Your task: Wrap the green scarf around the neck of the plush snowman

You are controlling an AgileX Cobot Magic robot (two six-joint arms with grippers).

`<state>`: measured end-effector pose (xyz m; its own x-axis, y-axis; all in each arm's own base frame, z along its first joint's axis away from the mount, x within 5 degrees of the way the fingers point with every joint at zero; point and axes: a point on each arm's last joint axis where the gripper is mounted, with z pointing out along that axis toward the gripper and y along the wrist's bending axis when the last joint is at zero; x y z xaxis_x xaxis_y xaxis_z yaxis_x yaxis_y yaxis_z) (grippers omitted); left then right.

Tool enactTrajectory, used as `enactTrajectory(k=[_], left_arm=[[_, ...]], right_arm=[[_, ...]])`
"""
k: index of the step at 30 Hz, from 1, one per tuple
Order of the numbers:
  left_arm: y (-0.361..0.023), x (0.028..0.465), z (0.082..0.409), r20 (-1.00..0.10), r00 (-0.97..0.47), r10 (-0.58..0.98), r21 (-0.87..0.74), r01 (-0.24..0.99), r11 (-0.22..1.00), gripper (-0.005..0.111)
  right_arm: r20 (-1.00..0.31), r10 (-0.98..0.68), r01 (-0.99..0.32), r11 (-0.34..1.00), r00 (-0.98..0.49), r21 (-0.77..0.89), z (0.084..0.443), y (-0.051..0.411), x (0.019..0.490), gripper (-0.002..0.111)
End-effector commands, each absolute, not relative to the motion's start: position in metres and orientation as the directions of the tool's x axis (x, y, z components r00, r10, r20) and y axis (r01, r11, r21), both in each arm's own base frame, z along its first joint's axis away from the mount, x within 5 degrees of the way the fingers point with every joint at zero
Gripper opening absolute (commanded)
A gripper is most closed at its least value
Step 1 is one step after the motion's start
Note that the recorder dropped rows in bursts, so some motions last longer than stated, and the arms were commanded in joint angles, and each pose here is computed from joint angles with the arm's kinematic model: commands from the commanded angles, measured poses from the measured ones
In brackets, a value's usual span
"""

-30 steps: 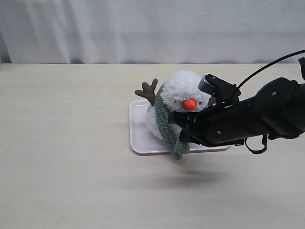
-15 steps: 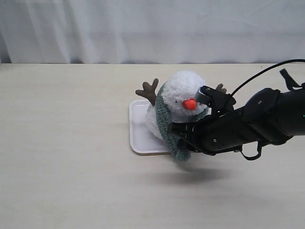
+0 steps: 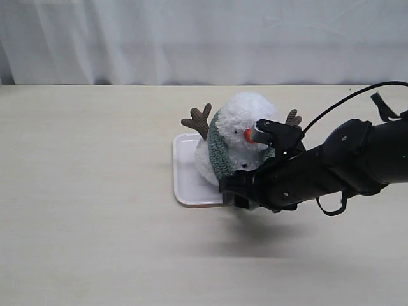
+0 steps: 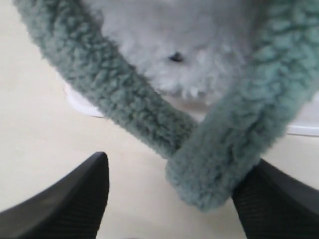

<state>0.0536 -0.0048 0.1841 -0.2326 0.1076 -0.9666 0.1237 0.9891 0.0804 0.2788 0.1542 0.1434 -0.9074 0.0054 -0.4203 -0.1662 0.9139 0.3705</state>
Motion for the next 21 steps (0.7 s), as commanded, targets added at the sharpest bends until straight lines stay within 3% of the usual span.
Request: enactTrajectory(k=[1, 15, 18, 21], left_arm=[[-0.005, 0.054, 0.184, -0.970, -0.222, 0.104, 0.078, 0.125, 0.989, 0.000], [-0.005, 0.054, 0.184, -0.969, -0.224, 0.107, 0.080, 0.125, 0.989, 0.000], [-0.005, 0.054, 0.184, -0.969, -0.224, 0.107, 0.080, 0.125, 0.989, 0.000], [-0.005, 0.054, 0.184, -0.969, -0.224, 0.107, 0.080, 0.125, 0.989, 0.000]], right_arm=[[-0.483, -0.058, -0.233, 0.921, -0.874, 0.311, 0.139, 0.169, 0.276, 0.065], [-0.468, -0.047, -0.193, 0.943, -0.882, 0.269, 0.117, 0.167, 0.282, 0.064], [-0.483, -0.065, -0.210, 0.944, -0.873, 0.253, 0.117, 0.166, 0.283, 0.054], [-0.493, -0.085, -0.229, 0.944, -0.866, 0.239, 0.117, 0.166, 0.283, 0.036]])
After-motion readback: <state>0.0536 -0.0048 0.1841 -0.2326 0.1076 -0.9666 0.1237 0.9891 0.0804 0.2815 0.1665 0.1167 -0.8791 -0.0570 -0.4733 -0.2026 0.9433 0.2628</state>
